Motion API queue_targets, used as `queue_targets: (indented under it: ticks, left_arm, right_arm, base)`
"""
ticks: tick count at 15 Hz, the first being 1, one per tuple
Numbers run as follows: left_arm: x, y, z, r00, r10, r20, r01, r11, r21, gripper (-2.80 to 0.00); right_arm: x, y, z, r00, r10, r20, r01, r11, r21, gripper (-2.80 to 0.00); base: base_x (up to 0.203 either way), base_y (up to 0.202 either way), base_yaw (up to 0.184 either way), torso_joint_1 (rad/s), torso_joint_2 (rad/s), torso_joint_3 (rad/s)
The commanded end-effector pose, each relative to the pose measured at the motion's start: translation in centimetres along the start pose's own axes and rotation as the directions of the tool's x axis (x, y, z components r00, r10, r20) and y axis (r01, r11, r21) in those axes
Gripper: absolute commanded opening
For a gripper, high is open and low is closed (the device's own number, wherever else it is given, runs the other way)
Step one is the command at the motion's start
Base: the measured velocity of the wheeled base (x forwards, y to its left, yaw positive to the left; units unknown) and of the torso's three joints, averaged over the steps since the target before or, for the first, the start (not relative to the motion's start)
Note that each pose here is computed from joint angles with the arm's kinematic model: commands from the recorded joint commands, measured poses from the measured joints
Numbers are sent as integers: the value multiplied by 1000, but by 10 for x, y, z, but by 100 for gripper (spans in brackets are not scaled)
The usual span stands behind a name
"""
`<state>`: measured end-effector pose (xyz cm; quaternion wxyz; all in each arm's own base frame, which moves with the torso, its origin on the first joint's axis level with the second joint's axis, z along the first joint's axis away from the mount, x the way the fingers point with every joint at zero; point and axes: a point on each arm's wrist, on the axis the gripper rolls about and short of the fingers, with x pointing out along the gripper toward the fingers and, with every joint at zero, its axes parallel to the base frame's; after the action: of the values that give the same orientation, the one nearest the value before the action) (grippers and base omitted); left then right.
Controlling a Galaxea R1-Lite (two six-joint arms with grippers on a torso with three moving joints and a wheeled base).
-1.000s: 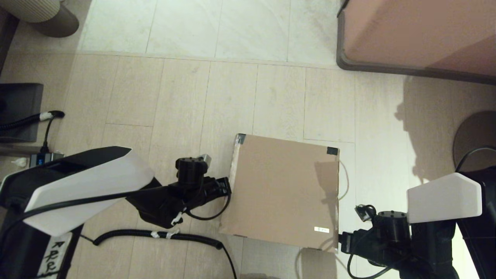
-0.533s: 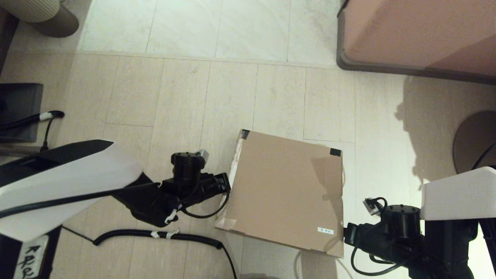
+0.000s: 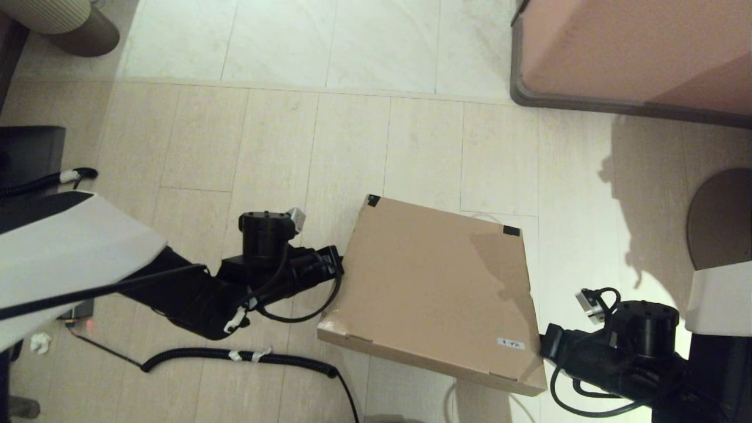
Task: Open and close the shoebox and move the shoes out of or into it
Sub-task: Open the shoe box
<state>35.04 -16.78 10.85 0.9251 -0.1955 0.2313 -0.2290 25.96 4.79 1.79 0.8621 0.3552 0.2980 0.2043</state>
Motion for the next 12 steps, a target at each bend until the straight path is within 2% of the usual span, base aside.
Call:
queue_targets:
  ticks: [1, 6, 12]
  left_arm:
    - [-11, -8, 12, 999, -21, 39, 21, 1000, 4, -280]
    - [-20, -15, 22, 997, -36, 68, 36, 999, 3, -280]
    - [-28, -20, 41, 994, -39, 105, 39, 999, 3, -280]
  right_arm:
    - [-11, 13, 6, 999, 36, 38, -35, 999, -19, -280]
    - [-32, 26, 9, 995, 60, 75, -62, 998, 22, -280]
    - [-44, 43, 19, 983, 128, 128, -146, 979, 139, -280]
  base:
    - [0, 0, 0, 0, 0, 0]
    - [0, 0, 0, 0, 0, 0]
    - [0, 0, 0, 0, 0, 0]
